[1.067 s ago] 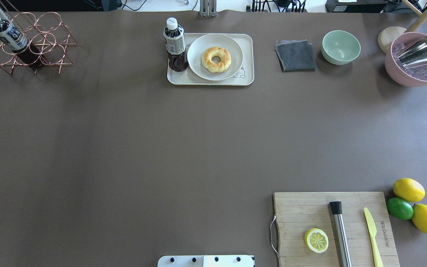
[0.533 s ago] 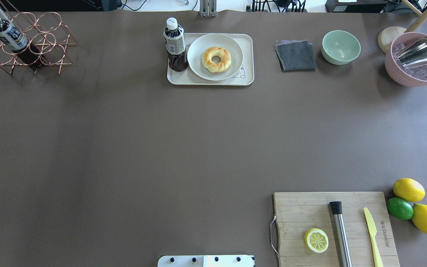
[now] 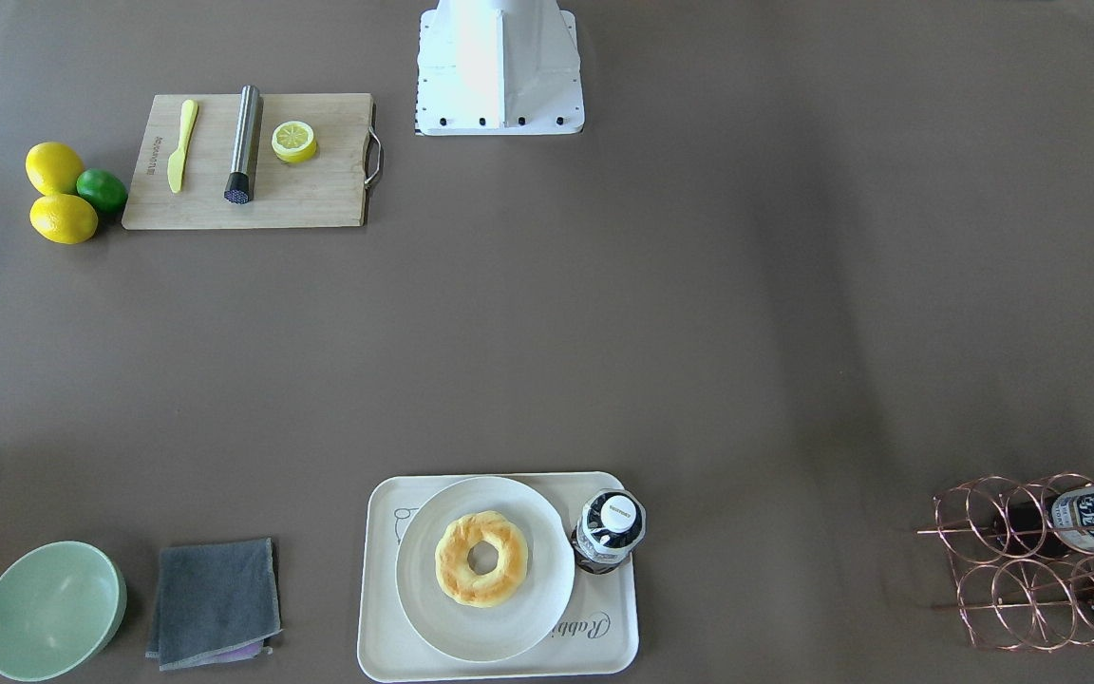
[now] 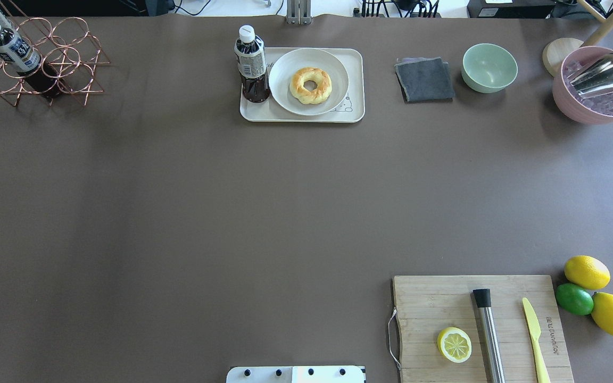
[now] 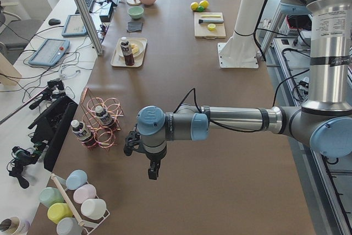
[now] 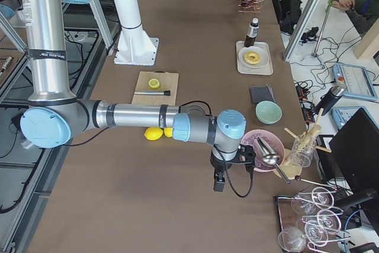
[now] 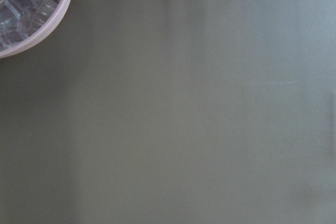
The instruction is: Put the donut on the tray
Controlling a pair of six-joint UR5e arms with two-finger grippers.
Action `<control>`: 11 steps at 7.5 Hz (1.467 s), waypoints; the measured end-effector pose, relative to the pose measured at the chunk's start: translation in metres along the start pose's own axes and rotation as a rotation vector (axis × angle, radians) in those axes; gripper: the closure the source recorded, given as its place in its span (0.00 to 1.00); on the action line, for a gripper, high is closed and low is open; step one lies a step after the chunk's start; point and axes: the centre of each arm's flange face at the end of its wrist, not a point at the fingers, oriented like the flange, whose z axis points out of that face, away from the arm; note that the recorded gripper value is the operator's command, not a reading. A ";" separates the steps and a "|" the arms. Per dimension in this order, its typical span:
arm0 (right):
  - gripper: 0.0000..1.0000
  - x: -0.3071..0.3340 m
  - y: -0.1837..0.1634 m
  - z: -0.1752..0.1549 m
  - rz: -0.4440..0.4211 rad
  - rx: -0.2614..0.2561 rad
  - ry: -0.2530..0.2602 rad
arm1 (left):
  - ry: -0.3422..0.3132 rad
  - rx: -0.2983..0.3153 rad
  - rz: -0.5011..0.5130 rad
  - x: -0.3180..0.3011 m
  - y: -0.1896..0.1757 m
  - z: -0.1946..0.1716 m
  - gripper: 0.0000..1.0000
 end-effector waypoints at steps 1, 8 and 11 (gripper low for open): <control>0.00 0.000 0.000 0.000 0.000 -0.001 0.000 | 0.002 0.000 0.000 0.000 0.000 0.000 0.01; 0.00 0.001 0.000 0.001 0.002 -0.003 0.000 | 0.048 0.003 -0.009 0.002 0.001 0.002 0.01; 0.00 0.001 0.000 0.002 0.001 -0.003 0.000 | 0.049 0.003 -0.008 0.002 0.001 0.002 0.01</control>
